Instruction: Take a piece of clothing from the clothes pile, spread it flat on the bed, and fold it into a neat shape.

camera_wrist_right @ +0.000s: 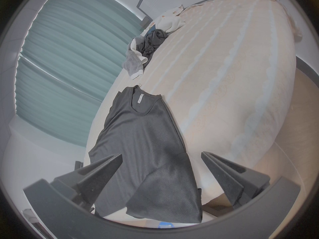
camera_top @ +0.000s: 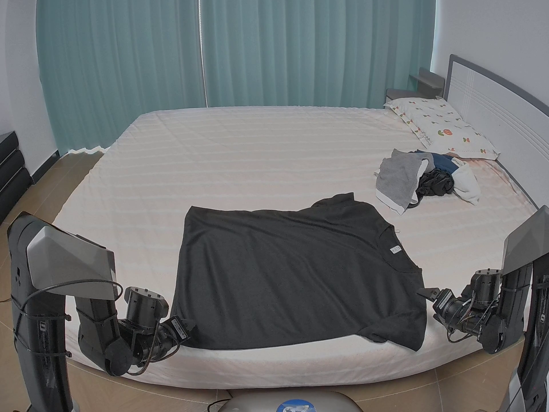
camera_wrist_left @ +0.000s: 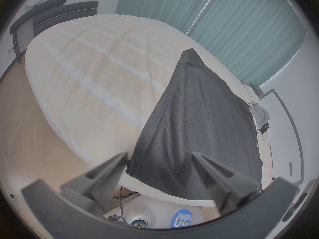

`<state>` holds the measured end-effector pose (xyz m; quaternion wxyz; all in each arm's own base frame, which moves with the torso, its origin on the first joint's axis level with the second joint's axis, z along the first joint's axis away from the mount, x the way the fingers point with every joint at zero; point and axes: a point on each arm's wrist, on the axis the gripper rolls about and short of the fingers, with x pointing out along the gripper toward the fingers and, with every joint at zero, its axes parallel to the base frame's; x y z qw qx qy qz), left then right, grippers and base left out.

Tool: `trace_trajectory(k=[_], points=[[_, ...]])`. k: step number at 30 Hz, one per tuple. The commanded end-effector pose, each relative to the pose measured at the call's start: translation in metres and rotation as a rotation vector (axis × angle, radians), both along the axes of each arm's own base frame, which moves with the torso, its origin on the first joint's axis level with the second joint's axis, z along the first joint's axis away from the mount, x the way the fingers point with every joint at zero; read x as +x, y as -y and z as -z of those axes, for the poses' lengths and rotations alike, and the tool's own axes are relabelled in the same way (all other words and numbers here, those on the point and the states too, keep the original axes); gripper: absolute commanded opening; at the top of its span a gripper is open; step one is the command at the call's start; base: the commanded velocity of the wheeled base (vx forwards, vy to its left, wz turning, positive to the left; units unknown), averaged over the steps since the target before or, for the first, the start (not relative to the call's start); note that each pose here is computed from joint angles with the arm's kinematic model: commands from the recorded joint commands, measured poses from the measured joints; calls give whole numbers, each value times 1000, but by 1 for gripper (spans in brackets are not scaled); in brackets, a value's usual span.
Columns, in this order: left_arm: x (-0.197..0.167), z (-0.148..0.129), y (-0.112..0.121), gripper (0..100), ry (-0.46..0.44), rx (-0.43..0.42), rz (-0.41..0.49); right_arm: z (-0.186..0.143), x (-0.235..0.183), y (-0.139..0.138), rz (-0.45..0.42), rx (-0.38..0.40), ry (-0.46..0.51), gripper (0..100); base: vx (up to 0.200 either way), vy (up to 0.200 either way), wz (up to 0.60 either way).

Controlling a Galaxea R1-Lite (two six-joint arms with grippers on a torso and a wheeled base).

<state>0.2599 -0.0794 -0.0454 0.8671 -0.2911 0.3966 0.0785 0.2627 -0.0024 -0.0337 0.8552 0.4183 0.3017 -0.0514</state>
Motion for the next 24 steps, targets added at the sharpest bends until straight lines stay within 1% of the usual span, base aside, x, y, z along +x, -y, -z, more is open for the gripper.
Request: trace_trajectory(k=[1, 3, 4, 5, 6, 9, 14, 18, 20, 22, 24], points=[[-3, 4, 0, 0, -21, 10, -1, 0, -8, 0, -31, -27, -14, 100, 0, 0, 0], [-4, 5, -1, 0, -22, 21, -12, 1, -10, -1, -46, -45, -20, 100, 0, 0, 0], [-5, 5, -3, 0, -19, 38, -34, 2, -11, -1, -58, -62, -25, 100, 0, 0, 0], [-5, 5, -3, 0, -19, 38, -34, 2, -11, -1, -58, -62, -25, 100, 0, 0, 0], [-6, 5, -6, 0, -18, 63, -62, 2, -13, -1, -65, -74, -28, 100, 0, 0, 0], [-7, 5, -7, 0, -22, 71, -68, 3, -15, -1, -70, -79, -36, 100, 0, 0, 0], [-14, -2, -9, 0, -29, 82, -67, 6, -22, -1, -114, -125, -63, 100, 0, 0, 0], [-14, -4, -13, 0, -42, 95, -79, 7, -25, -1, -141, -123, -71, 100, 0, 0, 0], [-17, -1, -20, 0, -93, 133, -75, 9, -27, -2, -159, -121, -83, 100, 0, 0, 0], [-19, 0, -21, 0, -127, 150, -66, 11, -28, -2, -164, -129, -89, 100, 0, 0, 0], [-20, 1, -21, 0, -140, 155, -64, 12, -28, -2, -170, -132, -94, 100, 0, 0, 0]])
